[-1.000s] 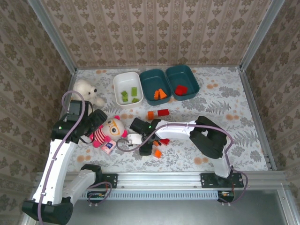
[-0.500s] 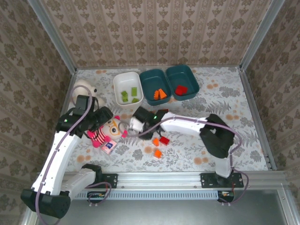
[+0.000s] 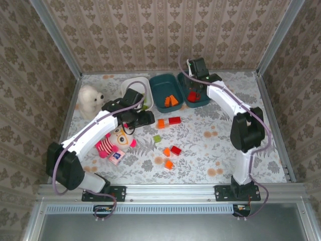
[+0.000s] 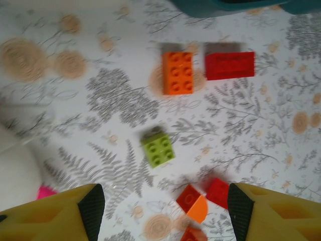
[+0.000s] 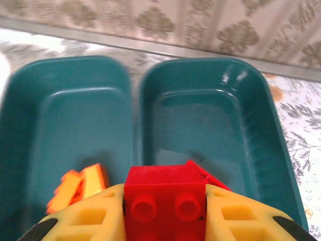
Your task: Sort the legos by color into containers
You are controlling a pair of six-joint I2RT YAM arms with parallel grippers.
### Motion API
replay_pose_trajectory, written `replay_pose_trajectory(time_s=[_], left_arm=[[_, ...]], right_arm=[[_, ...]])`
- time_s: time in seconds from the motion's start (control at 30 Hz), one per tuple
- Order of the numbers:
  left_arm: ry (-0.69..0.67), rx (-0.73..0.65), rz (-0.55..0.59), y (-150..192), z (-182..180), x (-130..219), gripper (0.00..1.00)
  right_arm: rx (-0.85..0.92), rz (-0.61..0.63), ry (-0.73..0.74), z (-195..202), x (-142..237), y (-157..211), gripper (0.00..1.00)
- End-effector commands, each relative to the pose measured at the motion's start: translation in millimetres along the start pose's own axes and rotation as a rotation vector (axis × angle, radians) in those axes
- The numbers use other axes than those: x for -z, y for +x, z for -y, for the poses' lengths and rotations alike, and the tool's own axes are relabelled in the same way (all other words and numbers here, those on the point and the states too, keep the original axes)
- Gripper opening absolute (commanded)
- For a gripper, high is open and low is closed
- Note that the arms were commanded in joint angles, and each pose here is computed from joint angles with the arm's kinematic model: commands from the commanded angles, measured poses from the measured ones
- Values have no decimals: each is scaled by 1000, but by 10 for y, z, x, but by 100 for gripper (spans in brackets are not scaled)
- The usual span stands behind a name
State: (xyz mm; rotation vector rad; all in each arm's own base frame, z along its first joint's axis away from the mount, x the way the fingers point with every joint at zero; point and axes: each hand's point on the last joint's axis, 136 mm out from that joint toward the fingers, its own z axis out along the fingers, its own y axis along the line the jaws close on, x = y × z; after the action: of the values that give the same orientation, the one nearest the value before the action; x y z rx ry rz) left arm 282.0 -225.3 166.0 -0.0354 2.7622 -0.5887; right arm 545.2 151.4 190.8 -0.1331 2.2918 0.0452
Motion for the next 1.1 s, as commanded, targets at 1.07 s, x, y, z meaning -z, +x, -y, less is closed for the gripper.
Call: replay_pose_trajectory(time_s=[1.07], left_arm=[[23,-33,26,-198,124,29,68]], right_arm=[[-202,-311,-57,215,-1451,593,57]])
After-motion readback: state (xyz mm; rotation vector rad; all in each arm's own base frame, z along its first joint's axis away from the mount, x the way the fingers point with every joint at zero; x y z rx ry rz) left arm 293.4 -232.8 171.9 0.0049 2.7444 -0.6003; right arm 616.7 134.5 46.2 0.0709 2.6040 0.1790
